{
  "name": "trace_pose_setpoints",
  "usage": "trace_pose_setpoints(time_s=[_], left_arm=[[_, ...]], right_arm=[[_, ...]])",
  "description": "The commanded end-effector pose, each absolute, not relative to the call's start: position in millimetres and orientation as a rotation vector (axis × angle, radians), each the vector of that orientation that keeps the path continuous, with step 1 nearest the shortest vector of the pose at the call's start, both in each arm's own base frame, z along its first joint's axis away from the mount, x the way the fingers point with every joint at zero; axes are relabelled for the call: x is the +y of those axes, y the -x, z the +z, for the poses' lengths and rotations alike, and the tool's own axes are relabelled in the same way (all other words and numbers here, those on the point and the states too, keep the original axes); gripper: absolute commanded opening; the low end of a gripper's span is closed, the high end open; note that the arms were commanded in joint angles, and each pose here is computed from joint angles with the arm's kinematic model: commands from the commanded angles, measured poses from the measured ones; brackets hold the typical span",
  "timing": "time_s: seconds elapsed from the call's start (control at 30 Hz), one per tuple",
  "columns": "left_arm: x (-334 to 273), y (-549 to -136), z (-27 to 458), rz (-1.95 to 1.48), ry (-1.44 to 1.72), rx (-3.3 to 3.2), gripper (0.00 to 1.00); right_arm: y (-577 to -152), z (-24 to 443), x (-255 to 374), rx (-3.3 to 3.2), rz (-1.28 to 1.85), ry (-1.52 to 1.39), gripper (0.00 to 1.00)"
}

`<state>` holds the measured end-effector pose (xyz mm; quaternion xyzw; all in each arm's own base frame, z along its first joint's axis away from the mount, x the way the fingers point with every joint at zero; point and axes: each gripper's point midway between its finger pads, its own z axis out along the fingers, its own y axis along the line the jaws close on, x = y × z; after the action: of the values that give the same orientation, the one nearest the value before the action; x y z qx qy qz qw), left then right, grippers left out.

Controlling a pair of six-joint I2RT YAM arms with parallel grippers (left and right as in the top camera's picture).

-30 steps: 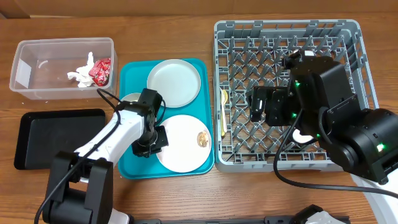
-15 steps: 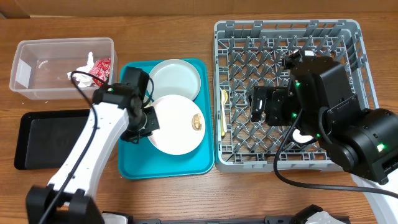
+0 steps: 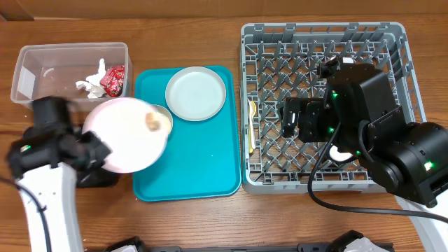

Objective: Sort waste into correct bins and load items into the dishwasher rack
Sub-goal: 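Grasp the pink plate rim with the left gripper and lift it, then tip the pink plate over the black tray to drop the food scrap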

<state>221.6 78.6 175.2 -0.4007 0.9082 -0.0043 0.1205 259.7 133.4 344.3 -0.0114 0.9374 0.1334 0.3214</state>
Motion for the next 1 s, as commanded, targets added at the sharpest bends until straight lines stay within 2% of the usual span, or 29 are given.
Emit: trace_pose_setpoints(time_s=[0.0, 0.27, 0.53, 0.77, 0.97], left_arm=[[129.5, -197.7, 183.6, 0.203, 1.369, 2.530, 0.04], [176.6, -162.7, 192.9, 0.532, 1.653, 2.299, 0.04], [203.0, -147.6, 197.2, 0.812, 1.723, 2.197, 0.04], [222.3, -161.3, 175.0, 1.003, 1.692, 2.261, 0.04], [210.2, -189.3, 162.1, 1.172, 1.478, 2.396, 0.04]], right_arm=[[-257.6, 345.0, 133.3, 2.468, 0.359, 0.030, 0.99], [-255.6, 344.8, 137.2, 2.475, 0.388, 0.043, 1.00], [-255.7, 344.9, 137.2, 2.475, 0.388, 0.043, 0.99], [-257.3, 346.5, 138.2, 2.465, 0.393, 0.043, 0.99], [-258.6, 347.8, 138.9, 2.457, 0.398, 0.042, 1.00]])
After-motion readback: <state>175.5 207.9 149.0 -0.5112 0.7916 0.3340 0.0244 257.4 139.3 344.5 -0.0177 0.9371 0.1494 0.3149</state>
